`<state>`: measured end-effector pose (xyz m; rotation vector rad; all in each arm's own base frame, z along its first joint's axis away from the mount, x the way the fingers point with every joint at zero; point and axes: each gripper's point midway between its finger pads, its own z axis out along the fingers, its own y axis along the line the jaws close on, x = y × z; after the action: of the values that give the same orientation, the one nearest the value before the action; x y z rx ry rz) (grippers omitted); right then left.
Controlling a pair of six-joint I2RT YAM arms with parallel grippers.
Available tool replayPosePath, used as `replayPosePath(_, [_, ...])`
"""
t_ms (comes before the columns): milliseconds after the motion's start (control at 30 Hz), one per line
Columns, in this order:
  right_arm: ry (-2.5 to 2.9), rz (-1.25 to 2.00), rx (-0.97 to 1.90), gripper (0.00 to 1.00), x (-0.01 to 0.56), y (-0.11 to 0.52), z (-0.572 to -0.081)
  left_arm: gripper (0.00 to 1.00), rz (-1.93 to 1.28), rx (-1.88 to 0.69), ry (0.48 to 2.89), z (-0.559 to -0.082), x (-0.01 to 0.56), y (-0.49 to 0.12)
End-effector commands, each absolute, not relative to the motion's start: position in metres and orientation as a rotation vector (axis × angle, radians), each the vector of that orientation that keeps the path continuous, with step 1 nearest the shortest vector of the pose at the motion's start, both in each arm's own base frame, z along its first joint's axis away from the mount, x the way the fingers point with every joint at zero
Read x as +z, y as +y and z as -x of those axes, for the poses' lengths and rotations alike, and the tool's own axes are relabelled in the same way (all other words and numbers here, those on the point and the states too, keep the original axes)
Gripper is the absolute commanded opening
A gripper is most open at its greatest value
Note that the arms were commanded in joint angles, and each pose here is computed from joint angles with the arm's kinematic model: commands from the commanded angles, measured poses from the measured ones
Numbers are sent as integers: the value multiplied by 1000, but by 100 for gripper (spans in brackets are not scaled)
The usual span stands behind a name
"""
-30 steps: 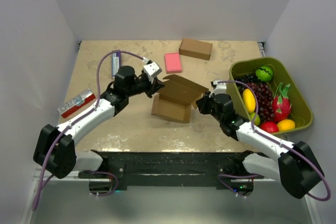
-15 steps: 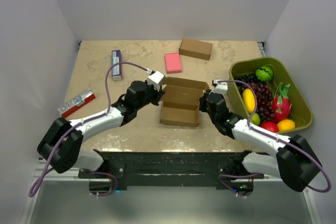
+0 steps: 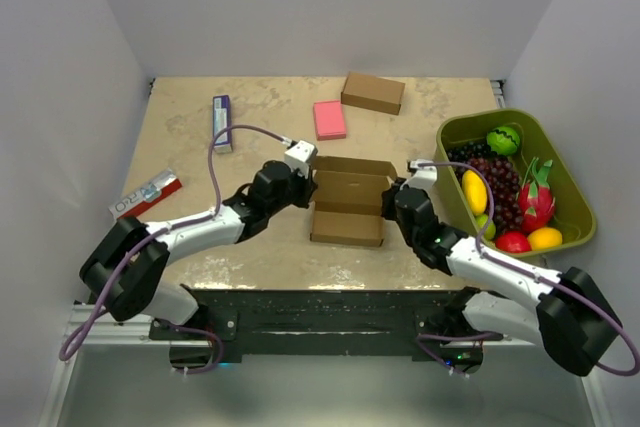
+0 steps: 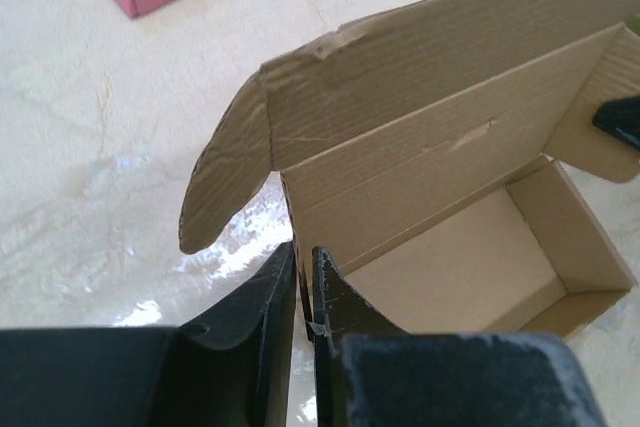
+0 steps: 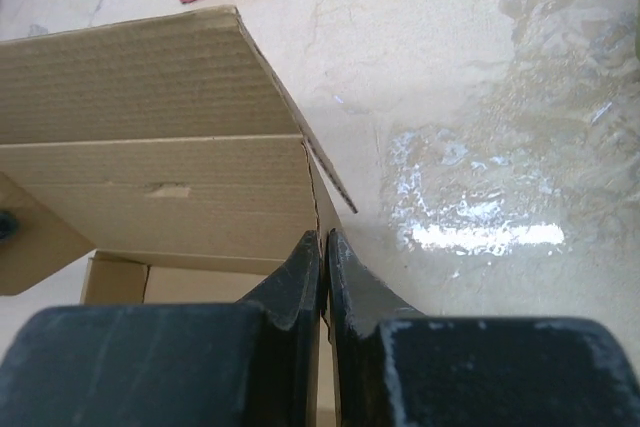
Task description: Fold the paper box
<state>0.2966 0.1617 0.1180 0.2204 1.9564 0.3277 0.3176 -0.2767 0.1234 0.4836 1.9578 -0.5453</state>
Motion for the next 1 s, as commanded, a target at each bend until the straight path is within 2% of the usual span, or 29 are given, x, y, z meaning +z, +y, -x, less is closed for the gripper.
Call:
replayPosePath(0, [1832,-303,478,5,147,175,-295,16,-362,-601,2022,-307,120,-294])
replayPosePath(367, [1894,-301,478,8,125,170,-266,15,-330,-588,2072,-283,96,-305])
replayPosePath(767, [1909,-307,485,22,123,167,-255,11,-295,-554,2093,-263,78,-300])
replayPosePath(833, [1909,-299,480,19,123,167,-255,10,-309,-537,2074,-265,82,-298])
replayPosePath(867, [1911,-293,477,13,123,168,-255,9,-312,-533,2064,-266,85,-298])
replayPosePath(967, [1906,-277,470,7,125,171,-258,7,-343,-515,2024,-271,96,-299])
